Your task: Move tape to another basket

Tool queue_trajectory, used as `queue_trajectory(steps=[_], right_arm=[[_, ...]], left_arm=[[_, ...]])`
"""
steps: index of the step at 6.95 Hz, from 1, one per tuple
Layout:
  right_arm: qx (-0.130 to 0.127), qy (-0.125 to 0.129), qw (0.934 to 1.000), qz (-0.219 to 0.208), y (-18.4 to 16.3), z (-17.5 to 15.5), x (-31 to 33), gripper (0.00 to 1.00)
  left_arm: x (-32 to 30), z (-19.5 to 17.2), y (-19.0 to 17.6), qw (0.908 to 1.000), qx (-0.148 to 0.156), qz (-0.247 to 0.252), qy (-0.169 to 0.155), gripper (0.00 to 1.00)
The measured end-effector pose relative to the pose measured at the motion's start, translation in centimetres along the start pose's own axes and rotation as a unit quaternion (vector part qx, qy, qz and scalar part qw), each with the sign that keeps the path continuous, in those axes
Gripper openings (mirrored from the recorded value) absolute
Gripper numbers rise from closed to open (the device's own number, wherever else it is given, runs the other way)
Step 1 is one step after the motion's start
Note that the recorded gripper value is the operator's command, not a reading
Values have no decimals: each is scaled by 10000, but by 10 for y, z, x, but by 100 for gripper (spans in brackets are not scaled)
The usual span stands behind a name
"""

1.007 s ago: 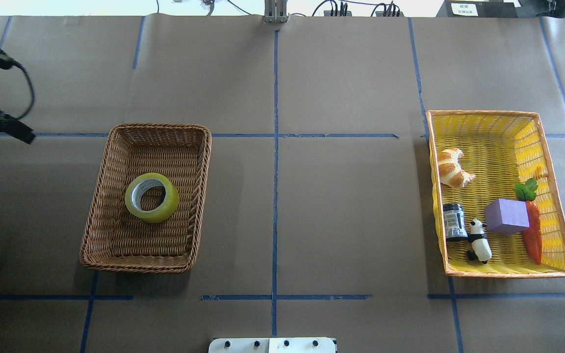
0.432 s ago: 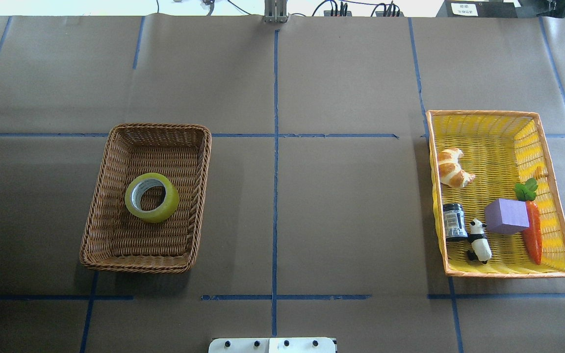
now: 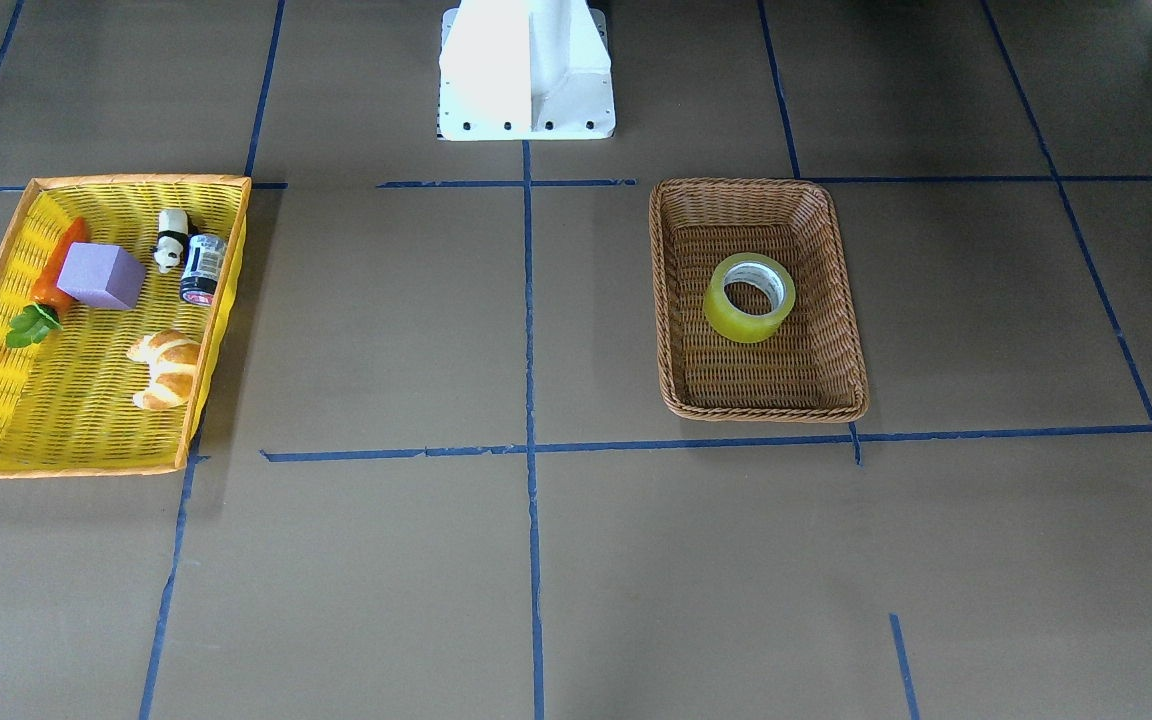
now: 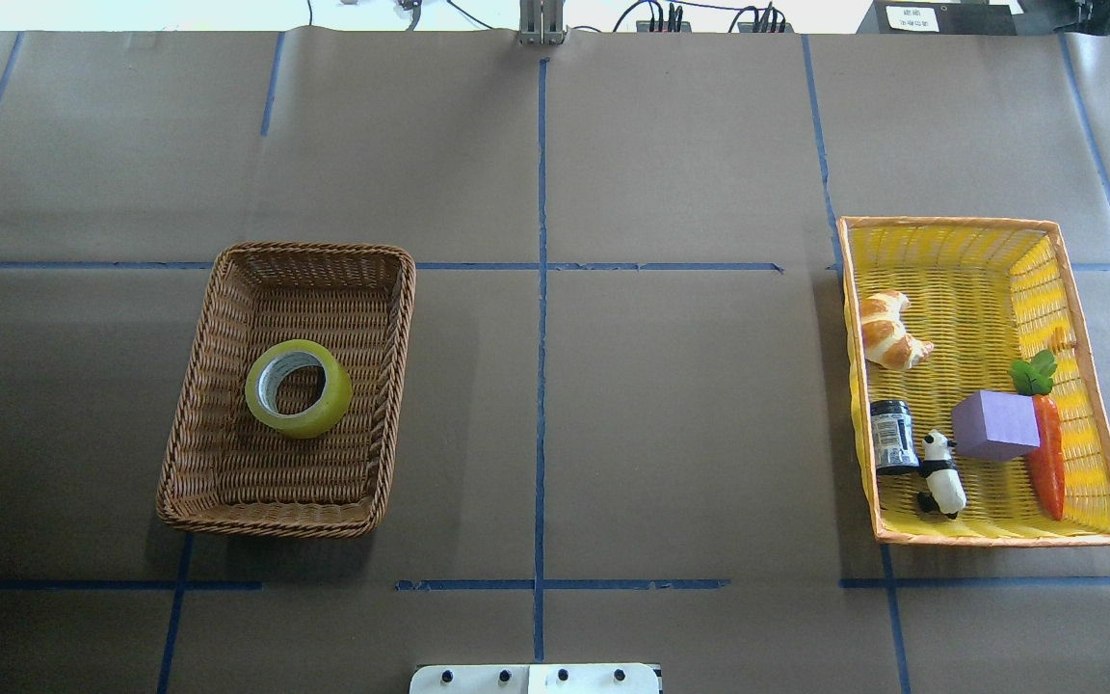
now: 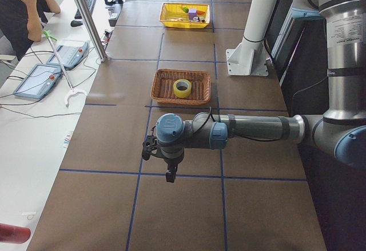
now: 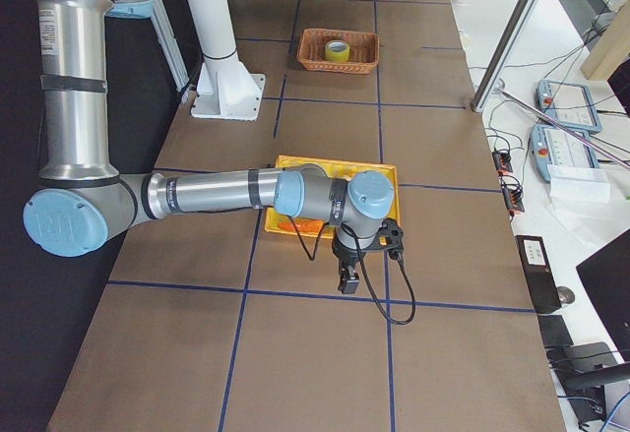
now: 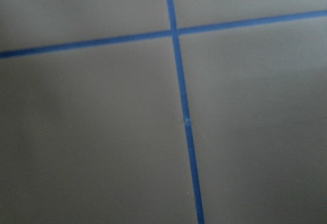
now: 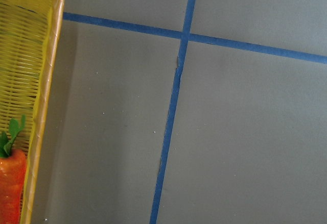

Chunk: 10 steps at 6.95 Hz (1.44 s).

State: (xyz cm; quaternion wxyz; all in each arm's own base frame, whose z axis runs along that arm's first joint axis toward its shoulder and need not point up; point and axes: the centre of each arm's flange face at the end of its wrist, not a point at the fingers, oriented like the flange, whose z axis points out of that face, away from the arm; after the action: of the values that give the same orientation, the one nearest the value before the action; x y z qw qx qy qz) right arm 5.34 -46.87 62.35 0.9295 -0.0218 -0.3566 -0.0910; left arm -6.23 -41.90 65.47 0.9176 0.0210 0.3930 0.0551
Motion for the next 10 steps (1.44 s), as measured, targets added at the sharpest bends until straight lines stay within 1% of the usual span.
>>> queue_trajectory(steps=[2,4,10], right_arm=[[-9,-4,10000,14,1,1,1,100],[-23,-7,10000,26,2,3,2,100],[-31,-9,10000,24,4,5,3,100]], left_arm=[[-6,4,2,9999,-83,-48,-136,100],[-10,8,1,9997,-117,-58,-206,100],[-12,11,6,9997,-148,-64,-181,100]])
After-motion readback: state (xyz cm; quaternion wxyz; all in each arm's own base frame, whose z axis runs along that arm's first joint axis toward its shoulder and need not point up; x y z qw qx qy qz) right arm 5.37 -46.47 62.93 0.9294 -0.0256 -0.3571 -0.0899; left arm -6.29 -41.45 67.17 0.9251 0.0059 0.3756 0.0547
